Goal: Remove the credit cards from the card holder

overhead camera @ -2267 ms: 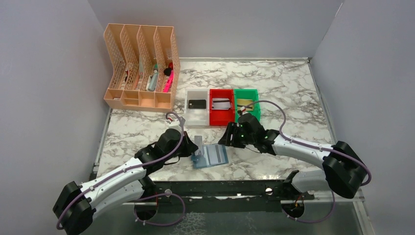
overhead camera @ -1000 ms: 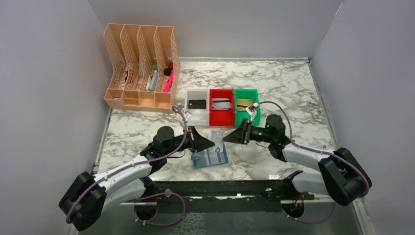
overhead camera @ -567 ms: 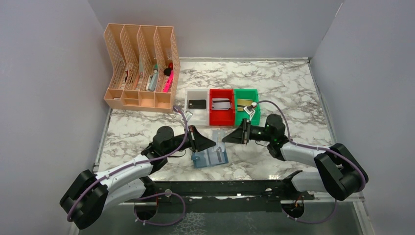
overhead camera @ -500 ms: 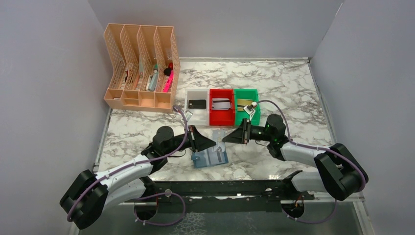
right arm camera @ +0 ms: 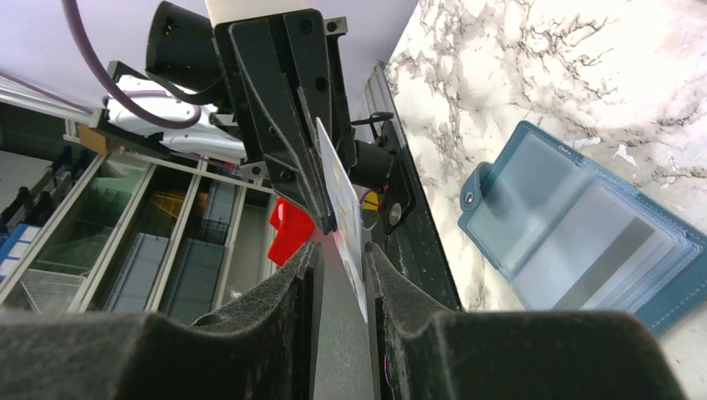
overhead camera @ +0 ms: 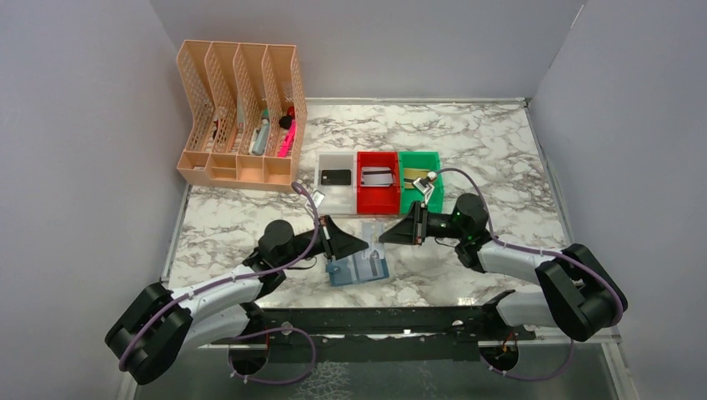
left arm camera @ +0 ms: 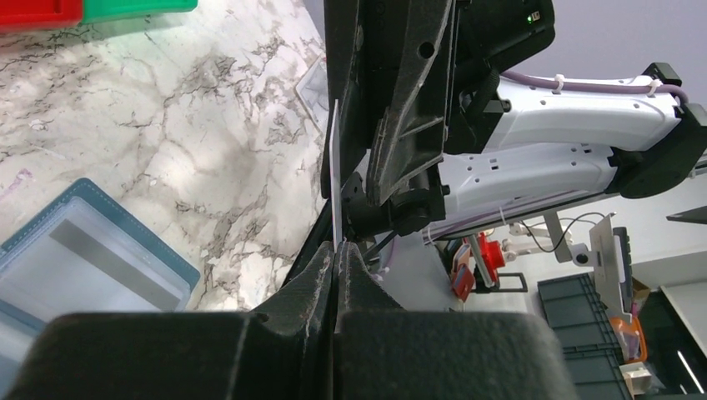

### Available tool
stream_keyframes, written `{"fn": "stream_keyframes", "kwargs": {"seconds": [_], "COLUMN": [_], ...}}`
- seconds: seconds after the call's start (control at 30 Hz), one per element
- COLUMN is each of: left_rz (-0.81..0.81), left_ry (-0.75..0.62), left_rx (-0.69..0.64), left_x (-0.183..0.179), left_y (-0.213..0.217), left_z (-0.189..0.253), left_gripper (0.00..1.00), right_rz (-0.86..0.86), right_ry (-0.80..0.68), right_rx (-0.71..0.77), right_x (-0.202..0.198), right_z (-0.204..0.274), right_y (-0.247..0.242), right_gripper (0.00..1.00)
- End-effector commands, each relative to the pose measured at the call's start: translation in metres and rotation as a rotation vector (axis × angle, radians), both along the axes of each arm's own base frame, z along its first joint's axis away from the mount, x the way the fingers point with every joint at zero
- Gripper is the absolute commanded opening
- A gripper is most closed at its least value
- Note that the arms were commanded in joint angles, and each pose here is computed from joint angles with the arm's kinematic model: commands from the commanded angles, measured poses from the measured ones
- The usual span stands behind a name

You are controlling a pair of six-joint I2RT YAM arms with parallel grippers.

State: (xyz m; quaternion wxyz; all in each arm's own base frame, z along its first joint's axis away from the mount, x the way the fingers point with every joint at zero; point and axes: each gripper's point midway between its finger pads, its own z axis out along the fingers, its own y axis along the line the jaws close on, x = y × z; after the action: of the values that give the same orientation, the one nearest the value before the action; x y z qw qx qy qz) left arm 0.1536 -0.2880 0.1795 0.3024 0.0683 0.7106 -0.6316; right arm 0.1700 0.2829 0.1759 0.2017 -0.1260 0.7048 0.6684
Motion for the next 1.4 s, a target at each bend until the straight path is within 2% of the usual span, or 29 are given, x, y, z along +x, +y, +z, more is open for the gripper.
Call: {"fn": "stream_keyframes", "kwargs": {"seconds": [0.0,0.2,0.47,0.6,0.8,1.0,1.17,1.27,1.37], "left_rz": [-0.019,-0.027,-0.021,-0.014,-0.003,0.007,0.071,0.141,0.211], "left_ry": [-0.044,-0.041,-0.045,-0.045,-0.048,-0.026,0.025,0.05,0.072], "left_rx": [-0.053,-0.057,-0.061,-0.068,-0.076,-0.055,0.02,0.071,0.173], "left_x": [0.0,0.0,0.0,0.001,0.002,0.004,0.01,0.015,0.023], "left_y": [-0.003,-0.004,-0.004,-0.003,-0.002,-0.001,0.006,0.016,0.027], "left_z": [0.016,0.017,0.017,0.019,0.021,0.012,-0.01,-0.022,-0.037], "left_gripper": [0.0,0.0,0.0,0.0,0.01,0.49,0.79,0.96,0.99], "right_rz": [0.048,0.058,0.085,0.082,0.068,0.004,-0.152,-0.279,-0.386], "right_ry": [-0.06,-0.046,-0.038,-0.032,-0.017,-0.014,-0.049,-0.08,-0.126], "right_rx": [0.048,0.053,0.061,0.057,0.05,-0.015,-0.182,-0.301,-0.384], "right_x": [-0.003,-0.004,-0.009,-0.009,-0.009,0.0,0.025,0.044,0.062], "right_z": [0.021,0.021,0.021,0.018,0.014,0.005,-0.006,-0.012,-0.012], "right_y": [0.004,0.005,0.005,0.005,0.005,0.004,-0.005,-0.018,-0.031], "right_gripper": [0.29,0.24,0.24,0.2,0.03,0.01,0.01,0.01,0.01]}}
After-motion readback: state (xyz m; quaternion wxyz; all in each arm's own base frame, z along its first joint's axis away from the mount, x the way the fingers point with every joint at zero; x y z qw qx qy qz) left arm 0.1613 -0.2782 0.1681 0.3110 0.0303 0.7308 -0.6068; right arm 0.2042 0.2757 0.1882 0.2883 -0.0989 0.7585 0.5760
